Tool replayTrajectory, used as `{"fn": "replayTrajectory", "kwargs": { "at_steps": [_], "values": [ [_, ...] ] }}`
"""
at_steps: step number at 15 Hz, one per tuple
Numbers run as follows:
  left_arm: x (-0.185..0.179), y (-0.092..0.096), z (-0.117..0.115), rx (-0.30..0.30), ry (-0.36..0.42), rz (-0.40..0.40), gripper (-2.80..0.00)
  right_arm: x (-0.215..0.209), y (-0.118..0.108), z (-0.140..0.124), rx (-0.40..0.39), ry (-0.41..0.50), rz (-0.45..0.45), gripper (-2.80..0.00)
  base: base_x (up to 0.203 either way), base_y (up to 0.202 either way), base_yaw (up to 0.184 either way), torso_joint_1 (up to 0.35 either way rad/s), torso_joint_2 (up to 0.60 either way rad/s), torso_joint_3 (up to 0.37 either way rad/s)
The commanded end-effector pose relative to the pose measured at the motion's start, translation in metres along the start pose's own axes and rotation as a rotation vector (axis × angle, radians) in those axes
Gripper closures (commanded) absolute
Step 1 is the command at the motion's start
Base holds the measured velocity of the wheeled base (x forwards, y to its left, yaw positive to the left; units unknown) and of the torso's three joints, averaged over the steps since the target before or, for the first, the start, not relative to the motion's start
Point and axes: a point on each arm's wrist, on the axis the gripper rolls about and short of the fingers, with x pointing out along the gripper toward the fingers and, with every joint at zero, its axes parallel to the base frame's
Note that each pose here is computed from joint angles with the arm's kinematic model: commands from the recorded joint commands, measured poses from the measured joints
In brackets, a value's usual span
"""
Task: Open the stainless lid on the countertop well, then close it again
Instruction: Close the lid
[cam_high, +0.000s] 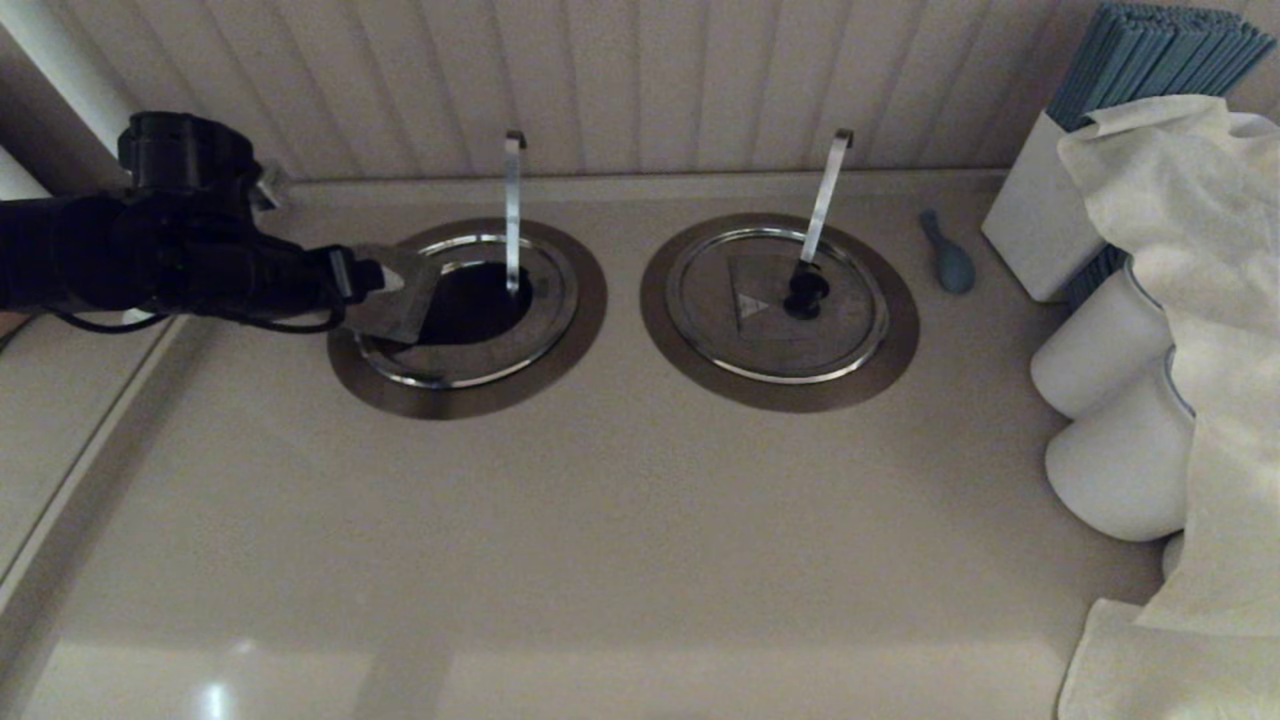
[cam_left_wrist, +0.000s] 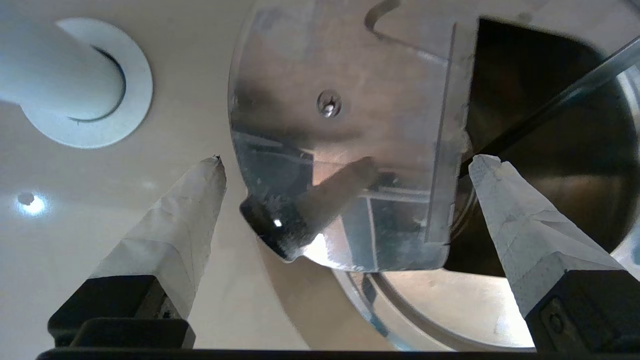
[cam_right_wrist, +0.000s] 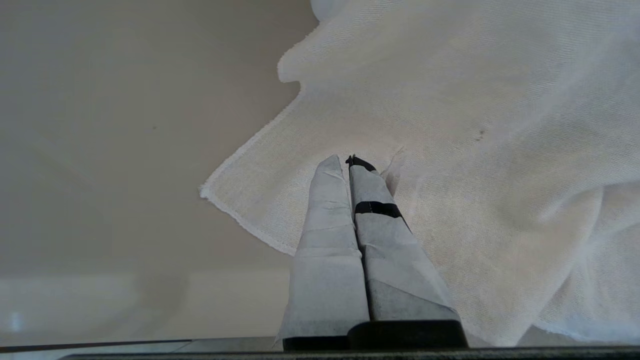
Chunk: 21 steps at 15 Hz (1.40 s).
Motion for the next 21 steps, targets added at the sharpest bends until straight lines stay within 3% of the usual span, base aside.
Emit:
{"fn": "replayTrajectory", "kwargs": {
  "at_steps": [1,13,21],
  "values": [
    [0.0,-0.002,0.001,-0.001,-0.002,-0.006,-2.8,0.0,0.0,0.0,0.0,0.001,0.0,0.0,0.0,0.0,0.0,0.0,0.0,0.0],
    [-0.003,-0.008,0.002,-0.007,-0.01,-0.019,-2.8,0.0,0.0,0.0,0.0,0.001,0.0,0.0,0.0,0.0,0.0,0.0,0.0,0.0],
    [-0.008,-0.022,0.002,-0.013,-0.019,-0.052,-2.8,0.0,0.0,0.0,0.0,0.001,0.0,0.0,0.0,0.0,0.0,0.0,0.0,0.0]
  ]
}}
